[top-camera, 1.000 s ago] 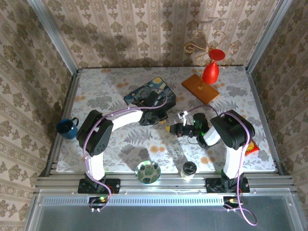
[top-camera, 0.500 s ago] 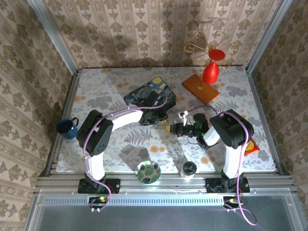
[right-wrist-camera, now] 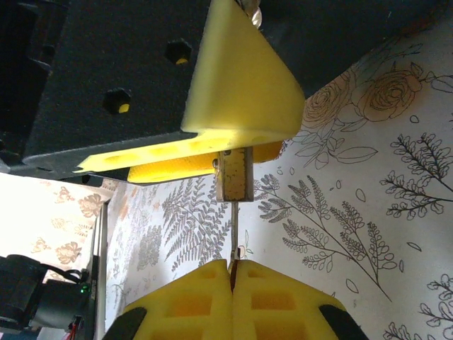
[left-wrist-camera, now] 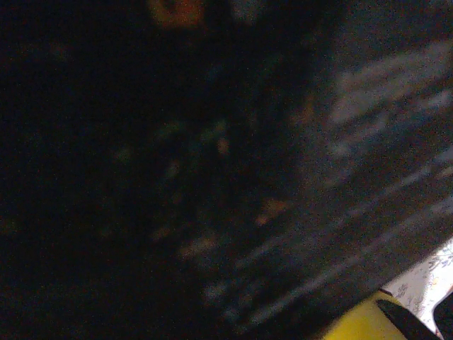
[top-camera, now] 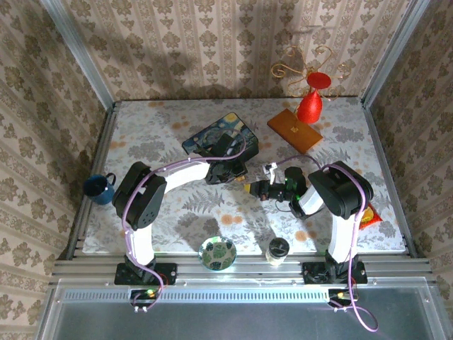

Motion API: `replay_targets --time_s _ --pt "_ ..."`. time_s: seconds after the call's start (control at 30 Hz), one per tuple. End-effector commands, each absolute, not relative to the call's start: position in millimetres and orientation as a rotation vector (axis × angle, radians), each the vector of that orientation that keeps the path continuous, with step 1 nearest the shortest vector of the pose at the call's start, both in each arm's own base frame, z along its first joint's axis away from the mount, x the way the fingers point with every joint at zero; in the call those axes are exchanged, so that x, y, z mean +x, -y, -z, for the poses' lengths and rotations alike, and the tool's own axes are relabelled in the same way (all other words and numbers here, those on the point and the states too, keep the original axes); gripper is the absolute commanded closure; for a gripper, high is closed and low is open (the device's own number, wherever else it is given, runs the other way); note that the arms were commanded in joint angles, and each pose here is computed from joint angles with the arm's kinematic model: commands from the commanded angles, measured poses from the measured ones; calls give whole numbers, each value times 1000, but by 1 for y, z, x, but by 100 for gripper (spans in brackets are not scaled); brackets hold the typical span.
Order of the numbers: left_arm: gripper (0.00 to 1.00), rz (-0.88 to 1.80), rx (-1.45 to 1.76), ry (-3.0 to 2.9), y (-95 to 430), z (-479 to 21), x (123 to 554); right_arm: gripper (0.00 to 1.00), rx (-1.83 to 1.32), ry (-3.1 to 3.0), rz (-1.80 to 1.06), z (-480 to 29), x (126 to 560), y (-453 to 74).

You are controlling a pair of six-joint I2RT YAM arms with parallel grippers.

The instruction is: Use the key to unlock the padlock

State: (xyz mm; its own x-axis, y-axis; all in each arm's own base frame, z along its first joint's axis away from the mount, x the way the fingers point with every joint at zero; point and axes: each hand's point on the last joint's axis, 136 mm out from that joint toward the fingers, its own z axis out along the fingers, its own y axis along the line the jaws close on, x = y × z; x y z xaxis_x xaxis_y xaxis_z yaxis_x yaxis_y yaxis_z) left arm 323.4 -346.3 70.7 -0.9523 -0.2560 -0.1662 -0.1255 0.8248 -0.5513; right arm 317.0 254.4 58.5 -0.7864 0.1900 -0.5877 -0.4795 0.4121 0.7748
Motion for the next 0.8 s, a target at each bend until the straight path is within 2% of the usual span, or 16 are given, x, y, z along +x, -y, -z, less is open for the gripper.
replay_targets --time_s 0.0,0.77 --pt "100 904 -290 -2742 354 -82 326 100 -218 -1993 -1398 -73 329 -256" --pt "100 923 -286 -2735 356 -82 325 100 -133 -1964 -1346 -83 337 -247"
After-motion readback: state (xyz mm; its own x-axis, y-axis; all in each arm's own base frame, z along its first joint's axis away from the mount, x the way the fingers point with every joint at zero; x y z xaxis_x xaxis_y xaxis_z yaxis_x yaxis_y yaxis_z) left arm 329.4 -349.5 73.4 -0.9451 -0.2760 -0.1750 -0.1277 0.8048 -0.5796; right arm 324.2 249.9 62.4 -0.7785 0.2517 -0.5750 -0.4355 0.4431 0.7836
